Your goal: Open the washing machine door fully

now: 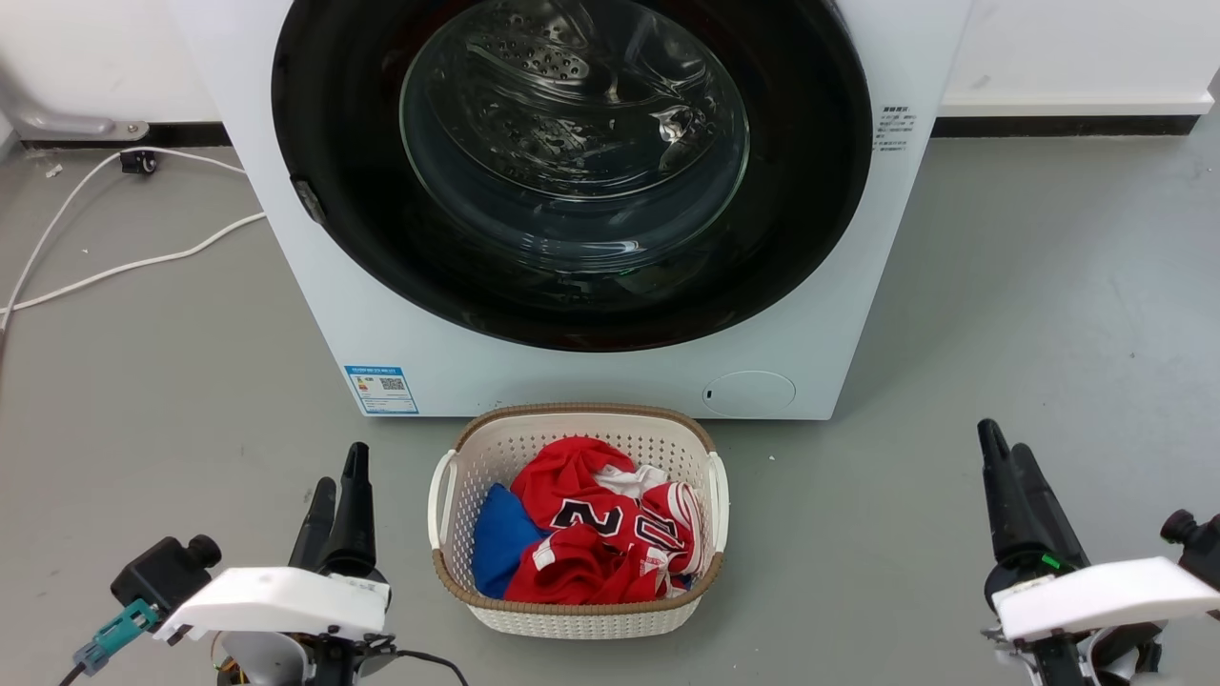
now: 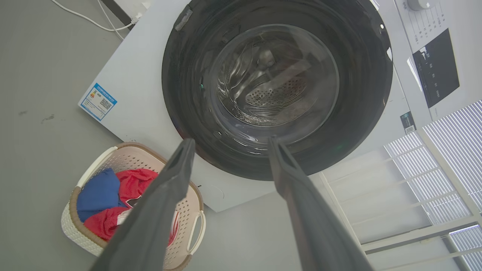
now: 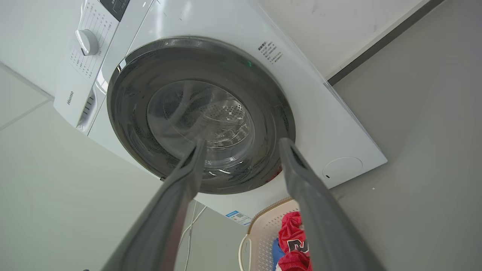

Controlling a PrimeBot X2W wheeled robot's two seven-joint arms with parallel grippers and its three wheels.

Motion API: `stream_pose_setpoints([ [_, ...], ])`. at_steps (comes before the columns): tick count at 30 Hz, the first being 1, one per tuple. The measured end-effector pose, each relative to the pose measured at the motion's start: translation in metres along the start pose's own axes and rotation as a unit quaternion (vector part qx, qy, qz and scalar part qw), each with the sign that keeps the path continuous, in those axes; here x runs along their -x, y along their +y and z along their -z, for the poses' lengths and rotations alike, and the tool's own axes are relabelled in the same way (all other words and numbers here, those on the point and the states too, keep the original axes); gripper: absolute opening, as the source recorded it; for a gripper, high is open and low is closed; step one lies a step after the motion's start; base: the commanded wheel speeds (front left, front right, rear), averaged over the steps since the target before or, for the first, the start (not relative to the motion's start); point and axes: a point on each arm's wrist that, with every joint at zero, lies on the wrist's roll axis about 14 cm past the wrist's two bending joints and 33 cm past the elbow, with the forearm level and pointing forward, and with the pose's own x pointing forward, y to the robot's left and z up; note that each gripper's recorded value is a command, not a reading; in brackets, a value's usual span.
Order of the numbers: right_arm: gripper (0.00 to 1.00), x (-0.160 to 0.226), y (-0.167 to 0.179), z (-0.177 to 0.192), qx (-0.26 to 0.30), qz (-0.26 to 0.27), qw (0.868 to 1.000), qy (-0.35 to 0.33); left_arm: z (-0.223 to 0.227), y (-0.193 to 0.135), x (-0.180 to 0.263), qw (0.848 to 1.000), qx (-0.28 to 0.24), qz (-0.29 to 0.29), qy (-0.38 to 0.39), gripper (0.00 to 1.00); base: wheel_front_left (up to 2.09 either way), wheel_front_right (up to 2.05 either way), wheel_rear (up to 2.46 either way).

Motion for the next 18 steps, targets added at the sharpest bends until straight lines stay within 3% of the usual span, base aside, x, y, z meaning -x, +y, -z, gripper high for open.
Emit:
stream_pose_setpoints([
  [18, 1.00, 0.006, 0.011, 0.003, 0.137, -0.022, 0.990, -0.005, 0.004, -0.013, 0.005, 0.989, -0.145, 0.013, -0.010, 1.00, 0.00, 0.00, 0.00],
])
